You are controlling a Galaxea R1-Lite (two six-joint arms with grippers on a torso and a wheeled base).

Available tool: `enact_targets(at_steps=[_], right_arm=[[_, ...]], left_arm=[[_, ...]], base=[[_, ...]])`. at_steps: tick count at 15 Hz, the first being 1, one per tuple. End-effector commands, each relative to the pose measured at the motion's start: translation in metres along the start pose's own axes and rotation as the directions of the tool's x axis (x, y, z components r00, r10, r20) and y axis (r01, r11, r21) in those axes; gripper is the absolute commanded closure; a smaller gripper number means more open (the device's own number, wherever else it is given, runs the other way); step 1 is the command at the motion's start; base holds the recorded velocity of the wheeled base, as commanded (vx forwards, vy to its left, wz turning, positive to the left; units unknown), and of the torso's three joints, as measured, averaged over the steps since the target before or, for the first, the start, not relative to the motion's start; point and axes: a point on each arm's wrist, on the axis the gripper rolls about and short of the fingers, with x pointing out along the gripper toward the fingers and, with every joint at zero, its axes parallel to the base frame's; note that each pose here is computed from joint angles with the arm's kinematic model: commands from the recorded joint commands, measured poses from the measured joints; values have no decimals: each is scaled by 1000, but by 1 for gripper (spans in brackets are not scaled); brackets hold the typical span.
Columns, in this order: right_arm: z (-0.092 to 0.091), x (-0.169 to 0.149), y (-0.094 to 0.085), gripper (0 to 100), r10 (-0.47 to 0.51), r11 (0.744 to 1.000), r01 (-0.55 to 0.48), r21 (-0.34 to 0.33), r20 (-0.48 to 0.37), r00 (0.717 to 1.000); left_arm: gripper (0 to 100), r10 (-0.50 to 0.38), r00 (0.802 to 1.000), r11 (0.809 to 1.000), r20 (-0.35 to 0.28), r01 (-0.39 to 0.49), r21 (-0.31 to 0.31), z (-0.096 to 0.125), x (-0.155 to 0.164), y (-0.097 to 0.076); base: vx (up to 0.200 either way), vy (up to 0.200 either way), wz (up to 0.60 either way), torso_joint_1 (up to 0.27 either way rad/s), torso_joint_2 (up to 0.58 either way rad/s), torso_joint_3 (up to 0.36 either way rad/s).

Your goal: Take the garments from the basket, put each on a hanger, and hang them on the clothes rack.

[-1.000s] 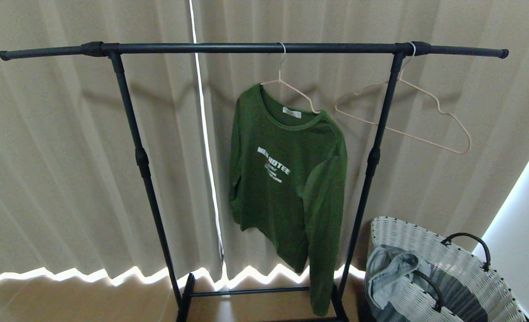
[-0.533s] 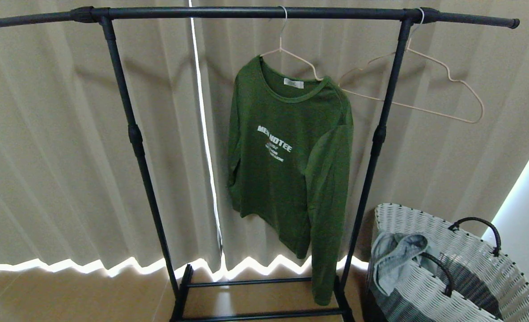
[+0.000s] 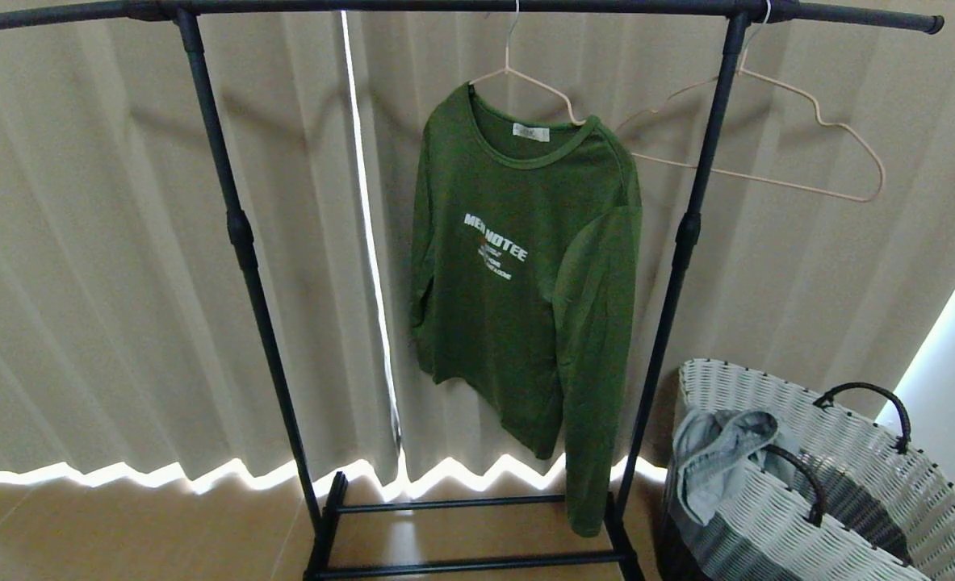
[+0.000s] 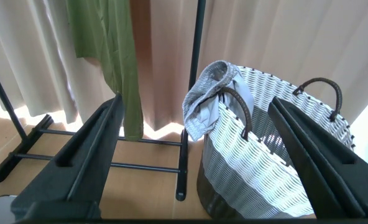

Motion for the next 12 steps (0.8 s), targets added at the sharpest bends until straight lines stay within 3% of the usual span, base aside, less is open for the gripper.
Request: enact_targets(at_steps=[1,12], right_arm=[[0,0,0,0,1,1000,-1,-1,0,1000],[0,0,0,0,-3,1000,3,-1,0,1000]], left_arm=[[0,0,1000,1000,1,0,0,0,0,0],[0,0,1000,1000,-2,0,8,-1,0,0]], base=[[0,0,0,0,0,0],[0,0,0,0,0,0]])
